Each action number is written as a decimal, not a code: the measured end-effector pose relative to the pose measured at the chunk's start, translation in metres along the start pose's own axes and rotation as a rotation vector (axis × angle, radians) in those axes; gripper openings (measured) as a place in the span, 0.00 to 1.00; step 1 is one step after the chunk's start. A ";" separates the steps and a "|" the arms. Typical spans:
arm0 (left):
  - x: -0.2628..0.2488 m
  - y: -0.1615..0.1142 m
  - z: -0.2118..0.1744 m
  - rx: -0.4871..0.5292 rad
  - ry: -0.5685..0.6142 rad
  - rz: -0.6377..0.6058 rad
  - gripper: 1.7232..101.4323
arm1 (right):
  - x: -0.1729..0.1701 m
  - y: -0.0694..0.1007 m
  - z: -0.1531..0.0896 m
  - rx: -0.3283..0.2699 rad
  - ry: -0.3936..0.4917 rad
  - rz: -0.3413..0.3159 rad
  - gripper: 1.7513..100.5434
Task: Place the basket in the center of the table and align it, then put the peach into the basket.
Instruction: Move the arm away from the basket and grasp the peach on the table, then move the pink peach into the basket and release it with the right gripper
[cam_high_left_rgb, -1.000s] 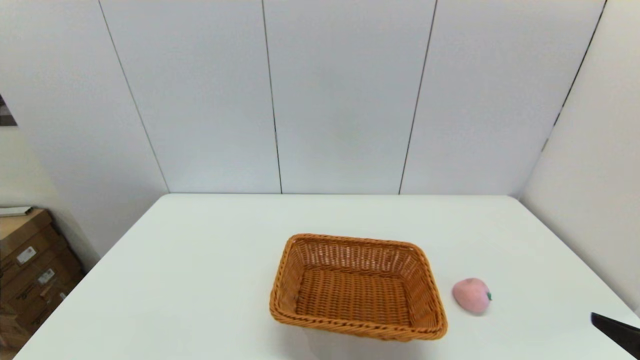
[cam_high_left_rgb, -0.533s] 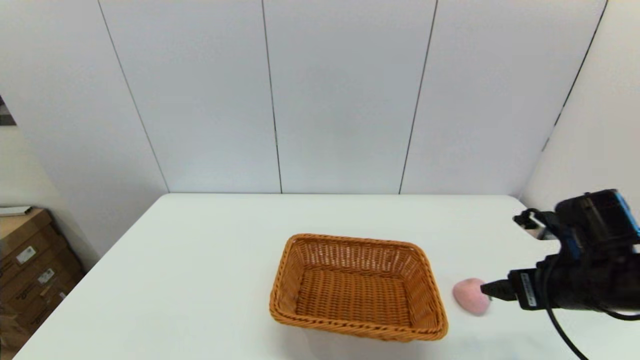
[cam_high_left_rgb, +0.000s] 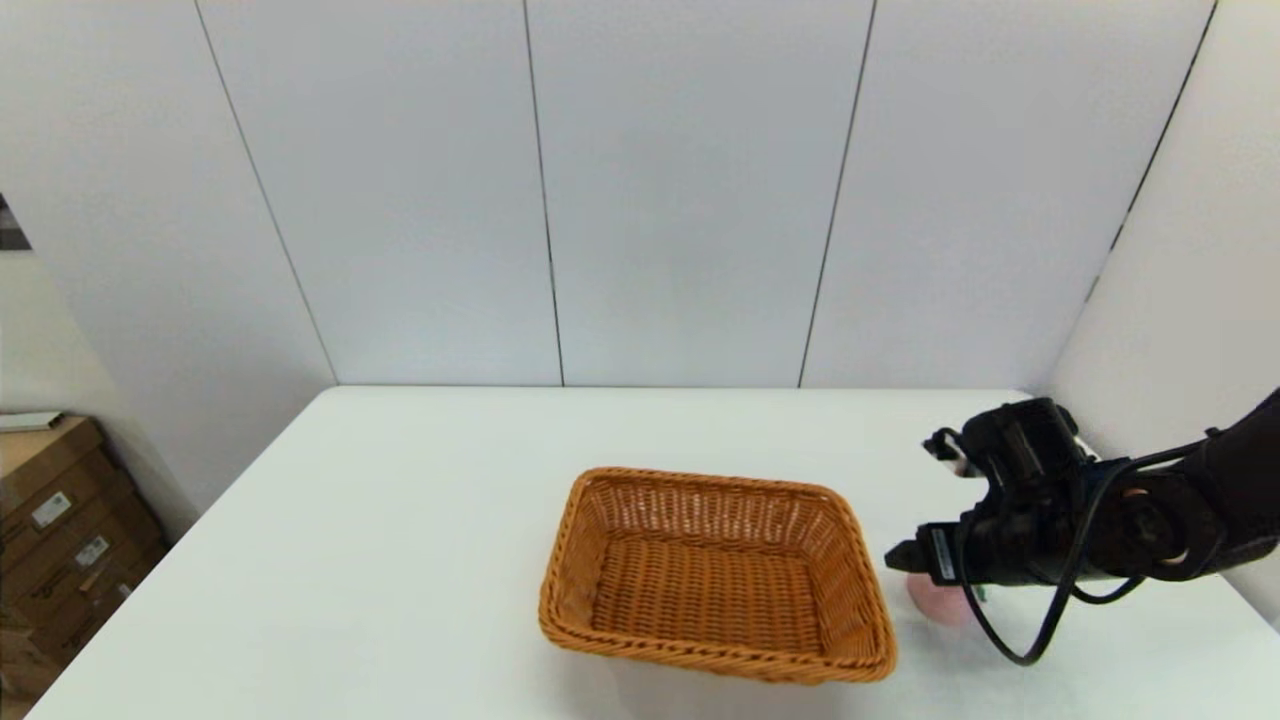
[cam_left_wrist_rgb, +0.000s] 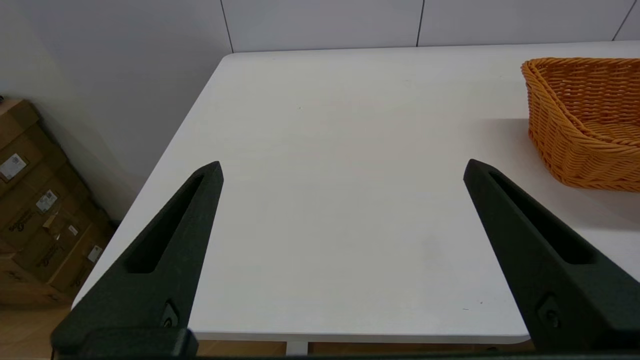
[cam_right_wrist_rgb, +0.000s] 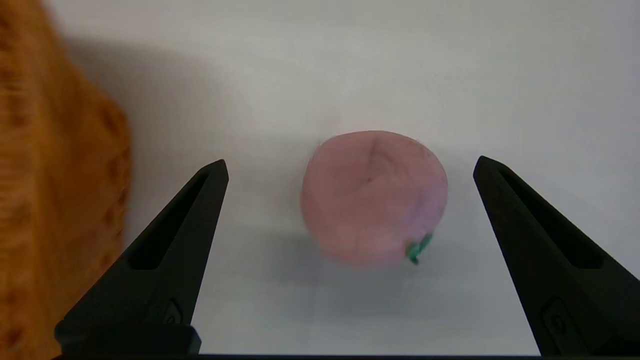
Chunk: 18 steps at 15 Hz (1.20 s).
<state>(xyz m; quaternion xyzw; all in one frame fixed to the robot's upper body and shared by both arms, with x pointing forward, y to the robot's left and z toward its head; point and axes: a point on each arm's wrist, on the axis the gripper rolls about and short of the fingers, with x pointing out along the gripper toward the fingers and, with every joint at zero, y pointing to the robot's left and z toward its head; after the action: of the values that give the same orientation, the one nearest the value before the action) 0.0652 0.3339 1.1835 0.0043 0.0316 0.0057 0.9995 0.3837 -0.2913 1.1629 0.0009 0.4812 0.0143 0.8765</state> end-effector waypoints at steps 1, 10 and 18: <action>0.000 0.000 0.000 0.000 0.000 0.000 0.96 | 0.007 -0.001 -0.001 0.005 0.016 -0.021 0.97; 0.000 0.000 0.000 0.001 0.001 0.000 0.96 | 0.018 -0.002 0.002 0.057 0.022 -0.049 0.21; 0.000 0.000 0.000 0.002 0.000 0.000 0.96 | -0.014 -0.005 0.010 0.063 -0.025 -0.044 0.03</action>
<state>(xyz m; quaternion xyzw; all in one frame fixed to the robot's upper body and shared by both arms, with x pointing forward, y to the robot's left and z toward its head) 0.0653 0.3339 1.1835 0.0052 0.0318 0.0059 0.9995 0.3841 -0.2963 1.1801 0.0182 0.4704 -0.0205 0.8820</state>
